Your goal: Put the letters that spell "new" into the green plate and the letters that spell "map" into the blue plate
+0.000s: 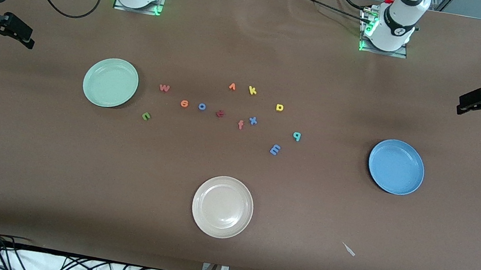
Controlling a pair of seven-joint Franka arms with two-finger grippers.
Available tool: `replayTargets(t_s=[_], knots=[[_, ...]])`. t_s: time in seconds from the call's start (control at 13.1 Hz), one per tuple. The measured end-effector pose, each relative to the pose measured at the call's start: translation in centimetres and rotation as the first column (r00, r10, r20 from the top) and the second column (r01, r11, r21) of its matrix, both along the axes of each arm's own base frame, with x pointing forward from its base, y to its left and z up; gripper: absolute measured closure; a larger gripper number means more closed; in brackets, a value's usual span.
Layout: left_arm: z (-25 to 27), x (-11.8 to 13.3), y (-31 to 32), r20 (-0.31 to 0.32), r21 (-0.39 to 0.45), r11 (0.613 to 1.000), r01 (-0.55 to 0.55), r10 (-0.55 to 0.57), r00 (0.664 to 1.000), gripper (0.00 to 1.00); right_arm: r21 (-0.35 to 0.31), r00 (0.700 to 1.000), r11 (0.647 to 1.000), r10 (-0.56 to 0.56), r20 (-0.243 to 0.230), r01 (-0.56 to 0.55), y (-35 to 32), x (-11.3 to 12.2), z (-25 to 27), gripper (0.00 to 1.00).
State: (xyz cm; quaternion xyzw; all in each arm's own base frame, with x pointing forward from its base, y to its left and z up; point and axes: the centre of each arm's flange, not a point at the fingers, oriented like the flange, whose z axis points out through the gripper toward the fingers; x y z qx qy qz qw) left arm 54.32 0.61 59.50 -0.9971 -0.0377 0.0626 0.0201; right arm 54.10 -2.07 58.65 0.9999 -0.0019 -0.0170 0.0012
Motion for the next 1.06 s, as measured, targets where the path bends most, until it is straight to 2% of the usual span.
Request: replayTargets(t_s=[0.46, 0.76, 0.91, 1.06], knots=[[-0.3, 0.1, 0.0, -0.007, 0.0, 1.0, 0.0, 0.0, 1.0, 0.0, 0.0, 1.0, 1.0, 0.001, -0.013, -0.001, 0.0, -0.1, -0.1, 0.0], [-2.2, 0.9, -1.3, -0.042, -0.002, 1.0, 0.024, -0.024, 0.999, 0.0, 0.0, 0.999, 0.999, 0.049, -0.02, -0.049, 2.4, -0.1, -0.3, 0.0], [-3.6, 1.5, -2.9, -0.067, -0.004, 0.999, 0.052, -0.052, 0.996, 0.0, 0.001, 0.993, 0.995, 0.101, -0.055, -0.101, 5.2, -0.1, -1.3, 0.0], [-5.6, 2.2, -5.4, -0.092, -0.019, 0.996, 0.087, -0.088, 0.992, 0.0, 0.005, 0.98, 0.987, 0.159, -0.117, -0.159, 8.3, -0.2, -3.4, 0.0]])
